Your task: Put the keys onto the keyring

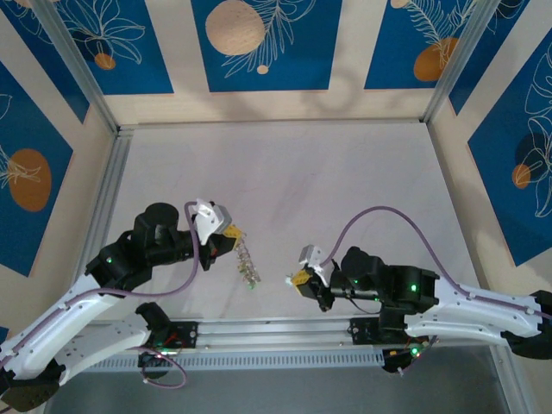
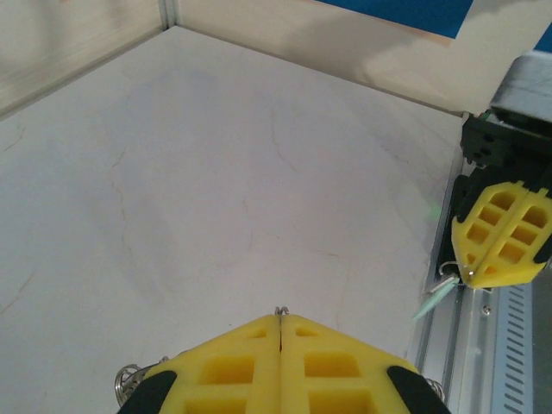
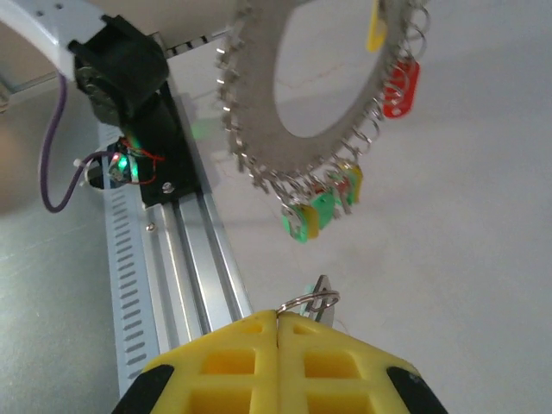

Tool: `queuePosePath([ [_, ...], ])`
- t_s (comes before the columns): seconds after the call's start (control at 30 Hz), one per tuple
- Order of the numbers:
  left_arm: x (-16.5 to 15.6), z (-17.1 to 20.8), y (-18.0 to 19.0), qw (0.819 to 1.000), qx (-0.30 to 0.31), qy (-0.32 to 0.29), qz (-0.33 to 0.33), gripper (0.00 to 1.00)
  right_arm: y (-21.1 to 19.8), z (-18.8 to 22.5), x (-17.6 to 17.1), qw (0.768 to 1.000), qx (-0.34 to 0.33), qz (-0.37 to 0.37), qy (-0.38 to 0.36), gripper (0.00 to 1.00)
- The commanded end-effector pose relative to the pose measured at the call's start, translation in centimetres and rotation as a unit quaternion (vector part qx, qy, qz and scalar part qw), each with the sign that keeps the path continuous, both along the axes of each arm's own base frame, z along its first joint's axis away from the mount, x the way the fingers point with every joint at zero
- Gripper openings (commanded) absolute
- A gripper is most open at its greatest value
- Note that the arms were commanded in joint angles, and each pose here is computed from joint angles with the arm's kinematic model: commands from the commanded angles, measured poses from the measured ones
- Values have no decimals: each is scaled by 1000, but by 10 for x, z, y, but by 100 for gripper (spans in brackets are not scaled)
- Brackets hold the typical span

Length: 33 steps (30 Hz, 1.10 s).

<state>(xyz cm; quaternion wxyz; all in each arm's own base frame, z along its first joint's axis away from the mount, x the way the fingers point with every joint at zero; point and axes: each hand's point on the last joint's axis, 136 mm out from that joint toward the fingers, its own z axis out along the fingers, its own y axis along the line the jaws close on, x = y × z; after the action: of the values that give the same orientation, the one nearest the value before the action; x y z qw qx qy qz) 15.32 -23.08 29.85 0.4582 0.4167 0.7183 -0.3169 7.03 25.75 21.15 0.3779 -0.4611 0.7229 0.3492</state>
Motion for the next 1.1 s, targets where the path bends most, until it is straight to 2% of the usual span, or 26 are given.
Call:
queuePosePath([
  [0.0, -7, 17, 0, 999, -18, -30, -25, 0, 5, 26, -14, 997, 20, 62, -41, 0],
  [0.27, -26, 28, -9, 994, -26, -41, -94, 0, 19, 71, -38, 984, 67, 151, -65, 0],
  [0.37, -24, 29, -13, 994, -21, -44, -100, 0, 23, 84, -35, 984, 74, 153, -62, 0],
  [0.43, -21, 28, -14, 994, -20, -44, -95, 0, 23, 83, -21, 989, 64, 122, -52, 0],
  [0.57, -5, 21, -8, 998, -1, -42, -47, 0, 9, 48, 25, 999, 14, 21, 26, 0],
  [0.73, 9, 5, 6, 999, 18, -28, 16, 0, -17, -13, 64, 987, -45, -81, 130, 0],
  [0.93, 13, -4, 14, 998, 23, -21, 46, 0, -34, -67, 78, 958, -151, -151, 192, 0],
  [1.07, 17, -2, 15, 998, 23, -27, 54, 0, -33, -98, 75, 942, -217, -166, 196, 0],
])
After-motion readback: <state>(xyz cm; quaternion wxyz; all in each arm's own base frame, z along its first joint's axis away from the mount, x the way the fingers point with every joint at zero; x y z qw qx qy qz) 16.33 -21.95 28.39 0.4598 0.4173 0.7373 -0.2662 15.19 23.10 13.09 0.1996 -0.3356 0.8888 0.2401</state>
